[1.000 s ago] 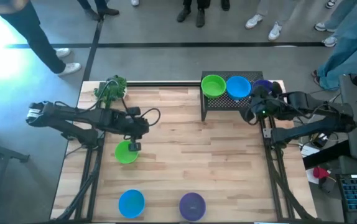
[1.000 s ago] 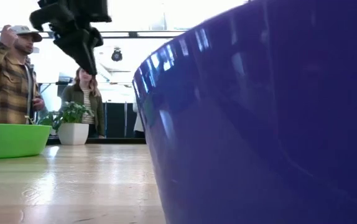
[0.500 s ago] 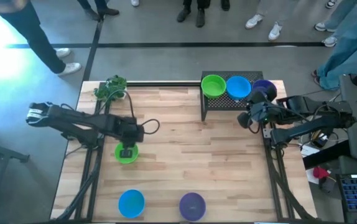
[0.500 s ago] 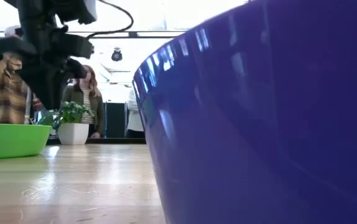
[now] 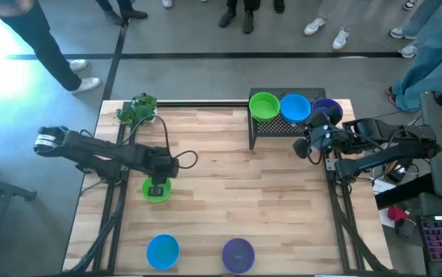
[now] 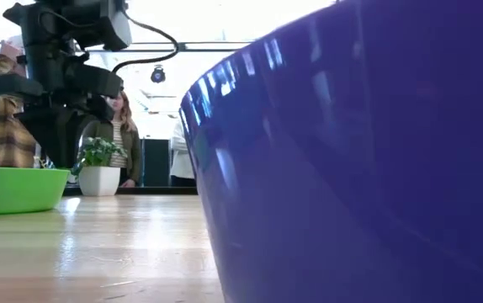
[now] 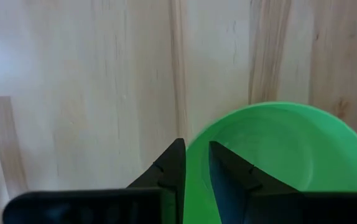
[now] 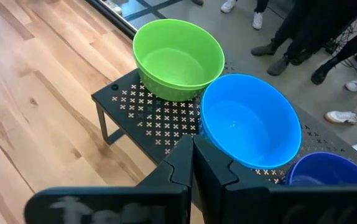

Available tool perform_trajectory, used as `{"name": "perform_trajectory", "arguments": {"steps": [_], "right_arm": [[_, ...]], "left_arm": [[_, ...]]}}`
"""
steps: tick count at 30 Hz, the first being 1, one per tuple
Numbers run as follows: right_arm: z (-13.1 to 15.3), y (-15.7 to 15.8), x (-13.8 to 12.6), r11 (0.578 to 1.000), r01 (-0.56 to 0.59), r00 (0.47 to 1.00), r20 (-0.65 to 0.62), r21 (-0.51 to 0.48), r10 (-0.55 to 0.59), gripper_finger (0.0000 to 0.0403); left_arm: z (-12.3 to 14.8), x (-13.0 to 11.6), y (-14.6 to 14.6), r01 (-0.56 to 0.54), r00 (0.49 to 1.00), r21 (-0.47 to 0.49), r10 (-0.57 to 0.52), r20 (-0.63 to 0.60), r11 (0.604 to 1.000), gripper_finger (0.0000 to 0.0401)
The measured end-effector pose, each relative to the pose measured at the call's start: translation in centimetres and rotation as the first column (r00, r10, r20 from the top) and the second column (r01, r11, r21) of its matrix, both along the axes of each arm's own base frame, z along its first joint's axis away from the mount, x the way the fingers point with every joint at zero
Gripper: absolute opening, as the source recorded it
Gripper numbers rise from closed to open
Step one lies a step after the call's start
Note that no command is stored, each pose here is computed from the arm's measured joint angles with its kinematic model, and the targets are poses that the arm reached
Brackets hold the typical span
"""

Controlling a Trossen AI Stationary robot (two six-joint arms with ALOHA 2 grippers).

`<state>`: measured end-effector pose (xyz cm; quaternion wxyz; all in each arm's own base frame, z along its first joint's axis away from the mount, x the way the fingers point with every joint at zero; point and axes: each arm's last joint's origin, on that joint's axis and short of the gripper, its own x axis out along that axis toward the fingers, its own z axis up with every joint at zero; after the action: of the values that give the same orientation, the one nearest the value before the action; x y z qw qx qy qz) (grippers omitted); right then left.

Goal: Pick & Place Mini bowls
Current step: Stack the green bowl on top of the green bowl on the shelf

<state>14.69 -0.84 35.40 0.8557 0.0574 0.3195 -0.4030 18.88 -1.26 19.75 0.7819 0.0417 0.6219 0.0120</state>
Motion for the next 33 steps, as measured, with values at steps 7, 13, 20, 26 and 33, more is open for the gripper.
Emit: {"name": "perform_trajectory", "arguments": {"steps": [7, 13, 20, 26, 33], "right_arm": [[0.1, 0.0, 0.1, 1.0, -0.001, 1.0, 0.011, 0.0, 0.001, 0.0008], [0.1, 0.0, 0.1, 1.0, -0.004, 1.0, 0.01, -0.003, 0.004, 0.0008], [0.1, 0.0, 0.1, 1.0, -0.007, 1.0, 0.006, -0.005, 0.007, 0.0008], [0.1, 0.0, 0.1, 1.0, -0.015, 1.0, -0.002, -0.012, 0.015, 0.0008], [0.1, 0.0, 0.1, 1.0, -0.016, 1.0, 0.0, -0.012, 0.016, 0.0008]], "left_arm": [[-1.2, 0.6, 0.0, 0.001, 0.998, 0.008, 0.0, -0.065, 1.0, 0.0064], [-1.9, 0.9, -0.1, 0.011, 0.994, 0.008, -0.01, -0.106, 1.0, 0.0064], [-1.9, 1.0, -0.1, 0.033, 0.994, -0.006, -0.034, -0.106, 0.999, 0.006], [-1.9, 1.0, -0.2, 0.049, 0.993, -0.017, -0.05, -0.105, 0.999, 0.0009], [-0.4, 2.0, -0.2, 0.059, 0.997, -0.016, -0.06, -0.047, 0.998, 0.0002]]}}
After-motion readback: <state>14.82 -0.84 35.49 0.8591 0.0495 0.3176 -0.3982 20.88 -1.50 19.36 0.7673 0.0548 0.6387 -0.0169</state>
